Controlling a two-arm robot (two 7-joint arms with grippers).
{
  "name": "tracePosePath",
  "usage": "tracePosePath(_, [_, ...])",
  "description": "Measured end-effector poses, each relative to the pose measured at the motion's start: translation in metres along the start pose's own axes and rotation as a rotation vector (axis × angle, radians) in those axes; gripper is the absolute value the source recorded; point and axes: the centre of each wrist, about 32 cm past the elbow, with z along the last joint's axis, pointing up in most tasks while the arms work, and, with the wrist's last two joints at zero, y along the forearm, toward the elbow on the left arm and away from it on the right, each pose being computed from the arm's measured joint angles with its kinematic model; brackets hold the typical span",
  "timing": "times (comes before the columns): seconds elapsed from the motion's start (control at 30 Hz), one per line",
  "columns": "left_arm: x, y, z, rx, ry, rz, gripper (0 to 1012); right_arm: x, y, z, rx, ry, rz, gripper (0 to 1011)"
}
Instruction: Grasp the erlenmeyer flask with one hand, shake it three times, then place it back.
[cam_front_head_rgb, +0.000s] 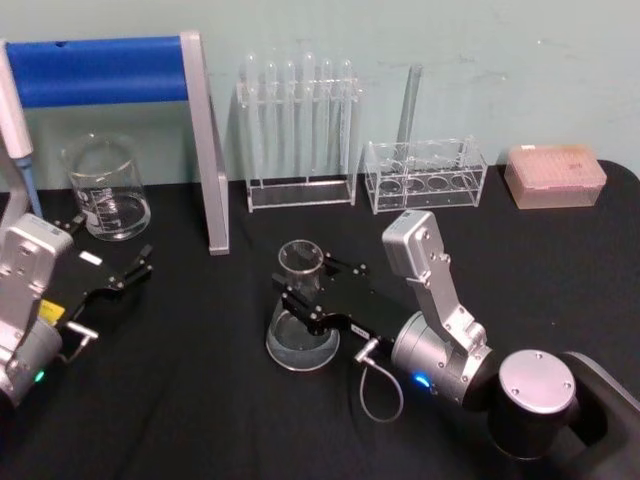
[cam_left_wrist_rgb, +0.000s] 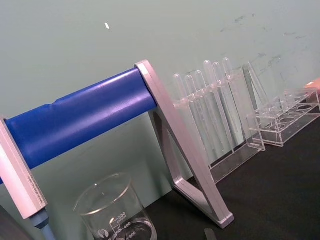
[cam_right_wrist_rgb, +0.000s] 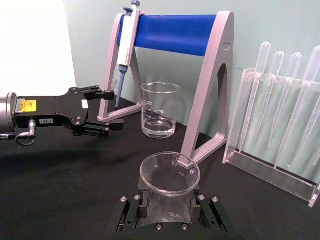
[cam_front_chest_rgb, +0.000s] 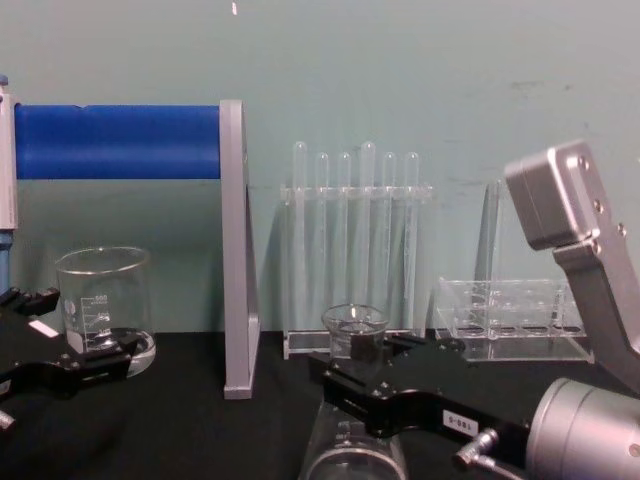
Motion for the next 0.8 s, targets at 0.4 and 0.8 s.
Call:
tracePosePath(0.4, [0.0000,0.0000,0.0000,0.000,0.000,0.000,1001,0.000,0.000,0.000,0.000,0.000,-0.001,457])
tracePosePath(0.8, [0.0000,0.0000,0.0000,0.000,0.000,0.000,1001,0.006,-0.008,0.015,0.021,-0.017,-0.012,457])
